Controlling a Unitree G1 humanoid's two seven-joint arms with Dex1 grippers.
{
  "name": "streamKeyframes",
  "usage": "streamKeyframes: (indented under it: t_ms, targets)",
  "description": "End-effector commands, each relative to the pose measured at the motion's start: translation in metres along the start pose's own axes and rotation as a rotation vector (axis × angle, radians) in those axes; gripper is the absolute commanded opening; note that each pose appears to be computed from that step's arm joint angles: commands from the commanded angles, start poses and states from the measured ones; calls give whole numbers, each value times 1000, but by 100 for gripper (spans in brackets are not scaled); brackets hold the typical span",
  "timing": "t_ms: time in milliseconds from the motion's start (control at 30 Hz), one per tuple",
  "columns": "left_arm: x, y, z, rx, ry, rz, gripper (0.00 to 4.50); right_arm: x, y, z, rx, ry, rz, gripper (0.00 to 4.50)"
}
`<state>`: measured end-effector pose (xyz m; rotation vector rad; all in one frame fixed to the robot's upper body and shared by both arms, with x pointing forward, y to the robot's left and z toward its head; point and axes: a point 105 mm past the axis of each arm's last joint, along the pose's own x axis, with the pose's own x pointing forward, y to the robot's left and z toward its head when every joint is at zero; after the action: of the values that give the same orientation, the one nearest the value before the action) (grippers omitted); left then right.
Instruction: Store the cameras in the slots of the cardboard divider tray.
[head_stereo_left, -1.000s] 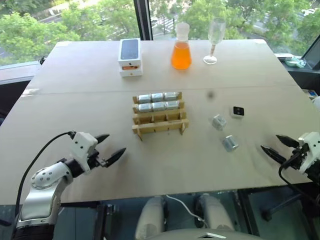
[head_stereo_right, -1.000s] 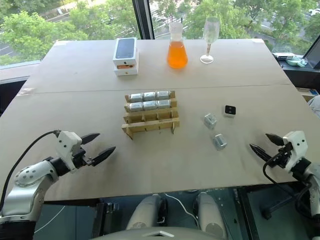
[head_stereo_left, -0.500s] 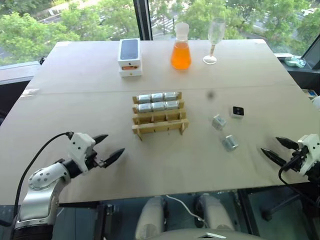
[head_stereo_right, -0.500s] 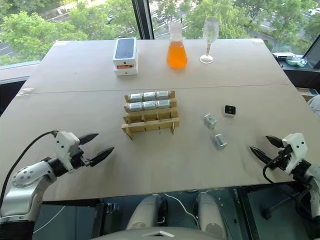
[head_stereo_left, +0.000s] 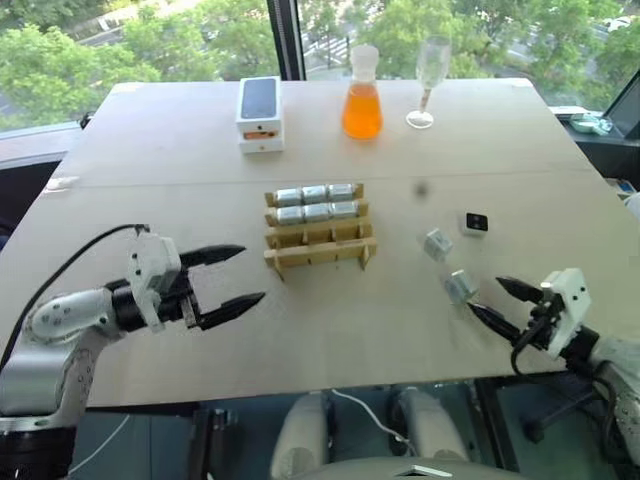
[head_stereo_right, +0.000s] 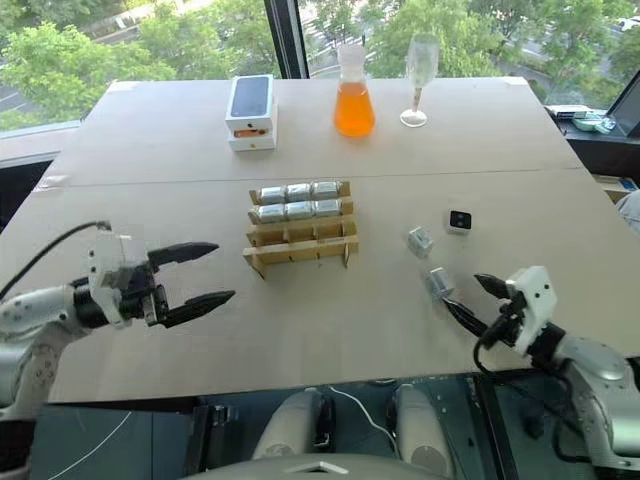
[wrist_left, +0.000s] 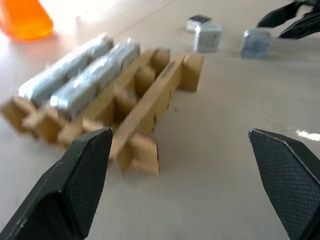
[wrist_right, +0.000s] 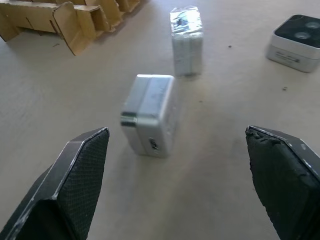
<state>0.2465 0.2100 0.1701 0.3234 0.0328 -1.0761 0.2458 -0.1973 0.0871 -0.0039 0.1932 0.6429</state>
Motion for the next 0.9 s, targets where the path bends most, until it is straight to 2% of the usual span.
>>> streamKeyframes:
  t_ms: [33,500,600,800,833,900]
  targets:
    - [8,-9,14,42,-11,-88,450,1,-1,9,-3,-38,-48,434]
    - [15,-10,19,80,-30,-155,450,16,21,4,39,-43,1,434]
    - [14,-12,19,72,-36,-167,450,17,20,4,39,-52,3,352]
    - [11,-22,20,38,-41,-239,450,19,19,6,29,-63,3,92]
    - [11,-22,20,39,-43,-247,450,19,19,6,27,-65,6,71]
    - [9,-23,22,38,-49,-258,450,21,19,8,14,-74,18,71]
